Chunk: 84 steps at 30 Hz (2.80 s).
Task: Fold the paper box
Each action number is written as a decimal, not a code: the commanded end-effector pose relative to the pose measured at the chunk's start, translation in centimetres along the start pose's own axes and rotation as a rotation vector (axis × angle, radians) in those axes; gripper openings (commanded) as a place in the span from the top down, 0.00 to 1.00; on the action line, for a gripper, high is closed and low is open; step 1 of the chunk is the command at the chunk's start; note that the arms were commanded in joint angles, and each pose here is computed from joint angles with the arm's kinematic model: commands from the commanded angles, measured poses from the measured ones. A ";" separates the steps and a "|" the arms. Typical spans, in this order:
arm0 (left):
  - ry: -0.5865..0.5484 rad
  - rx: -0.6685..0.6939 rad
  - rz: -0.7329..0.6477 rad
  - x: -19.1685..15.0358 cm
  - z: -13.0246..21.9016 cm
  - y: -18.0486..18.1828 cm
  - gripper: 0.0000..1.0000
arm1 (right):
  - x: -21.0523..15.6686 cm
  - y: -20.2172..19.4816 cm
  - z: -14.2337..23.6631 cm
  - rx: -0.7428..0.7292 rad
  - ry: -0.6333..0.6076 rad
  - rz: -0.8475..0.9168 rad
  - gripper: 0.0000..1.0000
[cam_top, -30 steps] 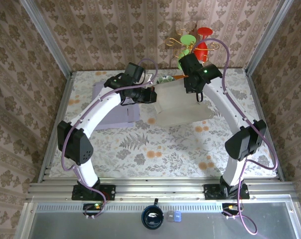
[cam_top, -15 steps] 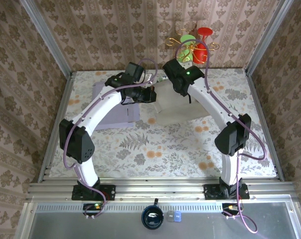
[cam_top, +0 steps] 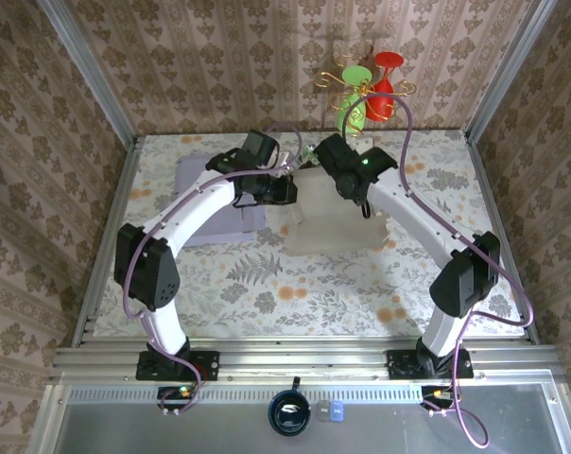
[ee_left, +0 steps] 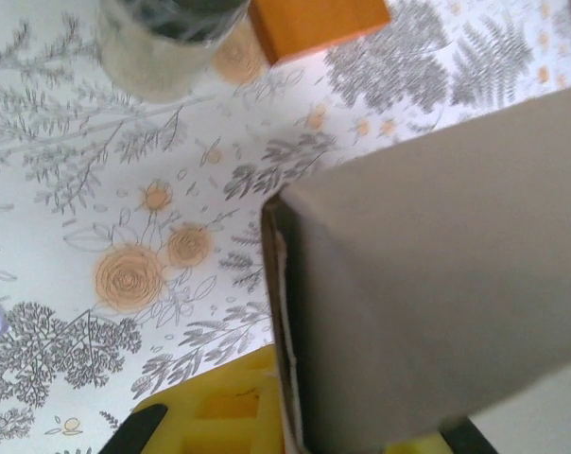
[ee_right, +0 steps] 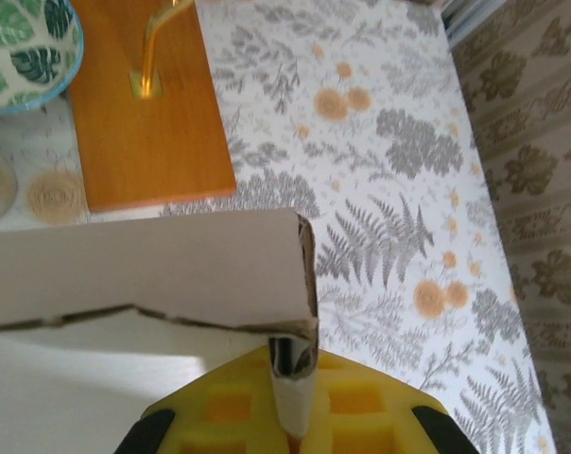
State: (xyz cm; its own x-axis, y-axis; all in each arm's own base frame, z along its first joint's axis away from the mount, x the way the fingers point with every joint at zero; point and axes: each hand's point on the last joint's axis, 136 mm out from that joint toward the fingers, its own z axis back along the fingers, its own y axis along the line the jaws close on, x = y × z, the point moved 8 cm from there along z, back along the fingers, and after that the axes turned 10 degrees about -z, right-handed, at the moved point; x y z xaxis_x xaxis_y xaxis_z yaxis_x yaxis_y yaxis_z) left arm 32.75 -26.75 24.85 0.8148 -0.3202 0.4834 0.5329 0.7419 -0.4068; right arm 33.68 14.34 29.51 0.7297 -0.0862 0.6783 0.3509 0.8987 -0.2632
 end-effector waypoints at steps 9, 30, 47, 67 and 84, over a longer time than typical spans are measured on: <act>0.027 0.178 0.046 -3.8 -6.2 3.3 0.87 | -6.2 1.9 -3.6 -0.073 0.090 -0.137 1.00; 0.097 0.203 0.115 -7.9 -10.2 5.0 0.73 | -8.6 2.8 -5.6 -0.119 0.144 -0.123 1.00; 0.175 0.465 0.108 -9.3 -9.4 4.7 0.96 | -8.8 3.3 -5.2 -0.119 0.128 -0.118 1.00; 0.207 0.779 0.124 -10.5 -10.8 2.7 1.00 | -10.4 4.4 -5.7 -0.098 0.166 -0.133 1.00; 0.118 0.686 0.043 -8.7 -10.0 0.9 0.74 | -10.9 4.6 -5.8 -0.094 0.178 -0.140 1.00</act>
State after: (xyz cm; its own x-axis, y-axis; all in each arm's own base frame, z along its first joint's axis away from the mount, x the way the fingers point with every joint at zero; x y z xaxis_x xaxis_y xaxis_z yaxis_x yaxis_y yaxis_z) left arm 31.31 -28.46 12.47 0.9084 -0.1890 0.3730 0.1942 0.9807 0.0239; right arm 30.43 17.25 17.26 0.7984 -0.3228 0.5084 0.4708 0.8610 -0.1927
